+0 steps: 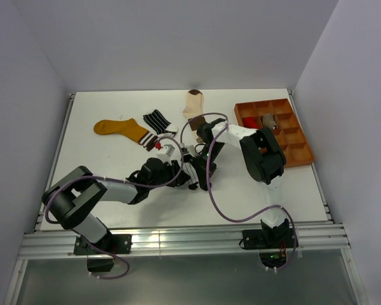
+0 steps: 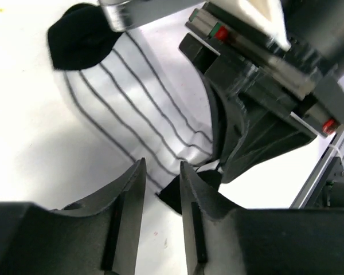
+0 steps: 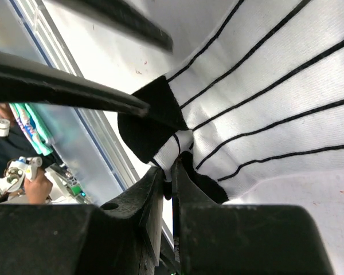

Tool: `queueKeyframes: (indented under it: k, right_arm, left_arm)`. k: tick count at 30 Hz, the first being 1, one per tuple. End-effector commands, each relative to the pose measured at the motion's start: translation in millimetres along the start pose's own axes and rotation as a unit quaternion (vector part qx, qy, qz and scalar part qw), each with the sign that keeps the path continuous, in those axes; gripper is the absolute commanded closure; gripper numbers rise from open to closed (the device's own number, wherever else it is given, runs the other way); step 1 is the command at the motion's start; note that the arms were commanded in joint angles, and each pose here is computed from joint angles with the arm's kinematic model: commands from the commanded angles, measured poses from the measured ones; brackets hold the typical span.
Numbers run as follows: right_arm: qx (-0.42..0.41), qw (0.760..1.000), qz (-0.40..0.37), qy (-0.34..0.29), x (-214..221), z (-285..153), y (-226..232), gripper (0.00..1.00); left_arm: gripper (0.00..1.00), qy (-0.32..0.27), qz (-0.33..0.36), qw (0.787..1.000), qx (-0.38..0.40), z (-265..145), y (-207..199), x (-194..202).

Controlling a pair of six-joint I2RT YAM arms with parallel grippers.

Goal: Roll the socks
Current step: Roll the sock at the center of the board.

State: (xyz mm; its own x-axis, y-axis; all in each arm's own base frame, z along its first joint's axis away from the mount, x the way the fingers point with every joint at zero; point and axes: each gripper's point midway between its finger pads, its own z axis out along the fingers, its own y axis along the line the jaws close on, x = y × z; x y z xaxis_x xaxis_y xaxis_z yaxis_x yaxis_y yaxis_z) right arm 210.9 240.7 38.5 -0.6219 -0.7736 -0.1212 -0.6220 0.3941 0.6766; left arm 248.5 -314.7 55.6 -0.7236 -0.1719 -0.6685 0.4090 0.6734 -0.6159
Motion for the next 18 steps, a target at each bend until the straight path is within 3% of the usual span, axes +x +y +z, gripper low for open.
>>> queueKeyframes:
  k: [1,9,18]
  right_arm:
    - [-0.01,1.0,-0.005,0.004,1,5,0,0.89]
    - [-0.009,1.0,0.0,0.008,-2,8,-2,0.89]
    - [-0.011,1.0,0.002,0.01,-4,9,-2,0.89]
  left_arm:
    - [0.62,-0.045,0.027,0.998,0.033,-8,-12,-19]
    - [0.48,-0.054,0.083,0.987,0.125,-11,-45,-18]
    - [0.51,-0.002,0.149,0.981,0.125,4,-56,18]
